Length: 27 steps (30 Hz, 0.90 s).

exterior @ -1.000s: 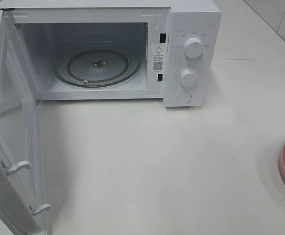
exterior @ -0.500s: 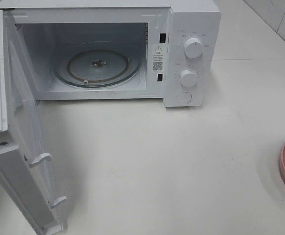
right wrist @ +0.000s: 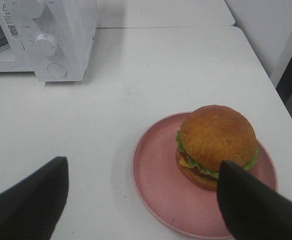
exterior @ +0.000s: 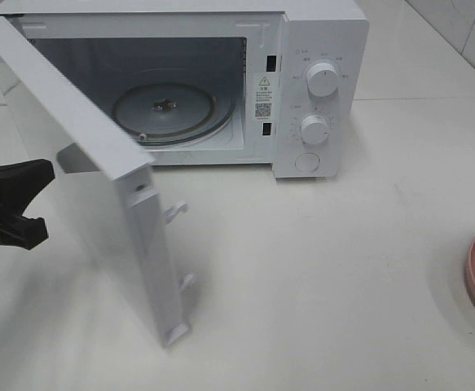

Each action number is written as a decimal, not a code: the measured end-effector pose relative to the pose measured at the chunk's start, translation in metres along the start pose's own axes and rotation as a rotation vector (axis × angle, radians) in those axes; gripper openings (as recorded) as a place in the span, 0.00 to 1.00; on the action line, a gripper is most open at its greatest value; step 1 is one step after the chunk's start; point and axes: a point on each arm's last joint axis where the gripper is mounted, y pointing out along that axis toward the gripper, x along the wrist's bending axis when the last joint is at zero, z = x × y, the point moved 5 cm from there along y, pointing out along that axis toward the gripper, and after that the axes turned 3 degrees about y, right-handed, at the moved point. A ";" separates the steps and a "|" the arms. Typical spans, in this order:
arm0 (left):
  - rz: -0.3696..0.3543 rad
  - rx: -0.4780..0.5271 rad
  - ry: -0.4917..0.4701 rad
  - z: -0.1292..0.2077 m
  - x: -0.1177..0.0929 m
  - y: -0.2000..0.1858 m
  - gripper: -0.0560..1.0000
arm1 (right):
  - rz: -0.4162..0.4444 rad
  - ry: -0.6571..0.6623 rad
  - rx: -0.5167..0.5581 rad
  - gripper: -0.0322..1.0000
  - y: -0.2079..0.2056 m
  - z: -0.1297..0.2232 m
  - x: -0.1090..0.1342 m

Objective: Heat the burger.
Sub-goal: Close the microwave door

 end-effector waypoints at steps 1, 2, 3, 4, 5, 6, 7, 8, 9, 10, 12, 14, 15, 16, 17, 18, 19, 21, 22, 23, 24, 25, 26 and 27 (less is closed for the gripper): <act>0.000 0.000 0.000 0.000 0.000 0.000 0.05 | 0.000 0.000 0.000 0.77 0.000 0.000 0.000; 0.001 -0.002 -0.008 0.000 -0.004 0.005 0.05 | 0.000 0.000 0.000 0.77 0.000 0.000 0.000; -0.001 -0.001 -0.011 0.000 -0.005 0.008 0.05 | 0.000 0.000 0.000 0.77 0.000 0.000 0.000; -0.001 -0.001 -0.011 0.000 -0.005 0.008 0.05 | 0.000 0.000 0.000 0.77 0.000 0.000 0.000; -0.005 -0.013 -0.015 -0.003 -0.007 0.013 0.05 | 0.000 0.000 0.000 0.77 0.000 0.000 0.000; -0.008 -0.017 -0.017 -0.004 -0.008 0.015 0.05 | 0.000 0.000 0.000 0.77 0.000 0.000 0.000; -0.008 -0.017 -0.017 -0.004 -0.008 0.015 0.05 | 0.000 0.000 0.000 0.77 0.000 0.000 0.000; -0.017 -0.031 -0.022 -0.007 -0.008 0.021 0.05 | 0.000 0.000 0.000 0.77 0.000 0.000 0.000; -0.022 -0.040 -0.024 -0.011 -0.009 0.027 0.05 | 0.000 0.000 0.000 0.77 0.000 0.000 0.000; -0.022 -0.040 -0.024 -0.011 -0.009 0.027 0.05 | 0.000 0.000 0.000 0.77 0.000 0.000 0.000; -0.021 -0.037 -0.024 -0.012 -0.010 0.030 0.05 | 0.000 0.000 0.000 0.77 0.000 0.000 0.000; -0.012 -0.021 -0.021 -0.015 -0.014 0.042 0.05 | 0.000 0.000 0.000 0.77 0.000 0.000 0.000; -0.012 -0.021 -0.021 -0.015 -0.014 0.042 0.05 | 0.000 0.000 0.000 0.77 0.000 0.000 0.000; 0.000 -0.011 -0.015 -0.017 -0.018 0.050 0.05 | 0.000 0.000 0.000 0.77 0.000 0.000 0.000; 0.012 -0.005 -0.008 -0.022 -0.022 0.058 0.05 | 0.000 0.000 0.000 0.77 0.000 0.000 0.000; 0.012 -0.005 -0.008 -0.022 -0.022 0.058 0.05 | 0.000 0.000 0.000 0.77 0.000 0.000 0.000; 0.015 -0.001 -0.006 -0.024 -0.024 0.062 0.05 | 0.000 0.000 0.000 0.77 0.000 0.000 0.000; 0.016 0.000 -0.004 -0.030 -0.026 0.070 0.05 | 0.000 0.000 0.000 0.77 0.000 0.000 0.000; 0.015 0.002 -0.002 -0.036 -0.027 0.078 0.05 | 0.000 0.000 0.000 0.77 0.000 0.000 0.000; 0.015 0.002 -0.002 -0.036 -0.027 0.078 0.05 | 0.000 0.000 0.000 0.77 0.000 0.000 0.000; 0.009 0.004 -0.005 -0.040 -0.026 0.081 0.05 | 0.000 0.000 0.000 0.77 0.000 0.000 0.000; 0.009 0.004 -0.005 -0.040 -0.026 0.081 0.05 | 0.000 0.000 0.000 0.77 0.000 0.000 0.000; -0.001 0.004 -0.008 -0.046 -0.025 0.087 0.05 | 0.000 0.000 0.000 0.77 0.000 0.000 0.000; -0.004 -0.004 -0.009 -0.052 -0.024 0.094 0.05 | 0.000 0.000 0.000 0.77 0.000 0.000 0.000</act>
